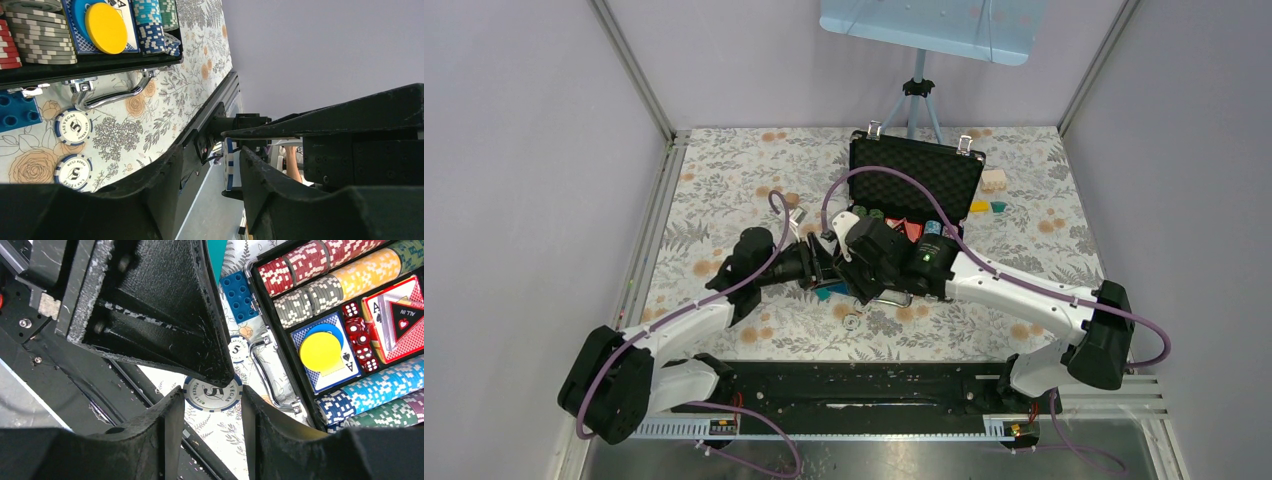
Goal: Pack up texas hold em set
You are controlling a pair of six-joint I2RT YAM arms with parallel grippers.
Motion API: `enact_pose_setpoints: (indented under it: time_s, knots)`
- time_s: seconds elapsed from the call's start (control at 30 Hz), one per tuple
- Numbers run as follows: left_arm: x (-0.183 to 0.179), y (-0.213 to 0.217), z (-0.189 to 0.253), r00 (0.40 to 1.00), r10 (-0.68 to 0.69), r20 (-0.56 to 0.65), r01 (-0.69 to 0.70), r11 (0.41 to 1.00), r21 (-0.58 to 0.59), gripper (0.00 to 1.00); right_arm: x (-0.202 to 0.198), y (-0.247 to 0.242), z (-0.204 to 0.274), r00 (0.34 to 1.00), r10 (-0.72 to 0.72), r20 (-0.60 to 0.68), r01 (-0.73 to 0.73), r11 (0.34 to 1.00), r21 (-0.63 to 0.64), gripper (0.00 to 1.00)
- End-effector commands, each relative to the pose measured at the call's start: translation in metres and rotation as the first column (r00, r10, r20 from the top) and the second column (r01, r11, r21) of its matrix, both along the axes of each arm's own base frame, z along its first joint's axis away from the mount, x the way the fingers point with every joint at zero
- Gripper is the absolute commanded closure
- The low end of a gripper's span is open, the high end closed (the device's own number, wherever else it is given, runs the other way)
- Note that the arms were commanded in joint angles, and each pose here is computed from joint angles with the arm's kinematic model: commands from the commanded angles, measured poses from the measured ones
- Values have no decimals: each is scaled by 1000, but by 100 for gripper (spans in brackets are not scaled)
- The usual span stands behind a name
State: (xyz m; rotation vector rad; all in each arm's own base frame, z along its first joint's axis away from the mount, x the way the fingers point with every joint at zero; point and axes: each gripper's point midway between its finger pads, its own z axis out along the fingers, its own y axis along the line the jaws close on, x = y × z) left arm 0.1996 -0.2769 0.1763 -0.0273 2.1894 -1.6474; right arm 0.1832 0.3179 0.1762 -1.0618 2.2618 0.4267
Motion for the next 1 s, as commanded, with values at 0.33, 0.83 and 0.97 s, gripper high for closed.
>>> enact_pose_setpoints:
  time_s: [0.33,0.83,0.97]
  knots:
    - [-1,-16,38,992,-64,109,74,993,-94,77,15,3,31,995,-3,103,-3,998,56,62]
    - [-2,-18,38,991,-71,111,82,992,-96,100,20,7,35,992,-15,122,6,997,72,60]
    - [1,-19,43,989,-65,131,78,992,-98,100,21,3,41,989,-55,134,41,994,106,34]
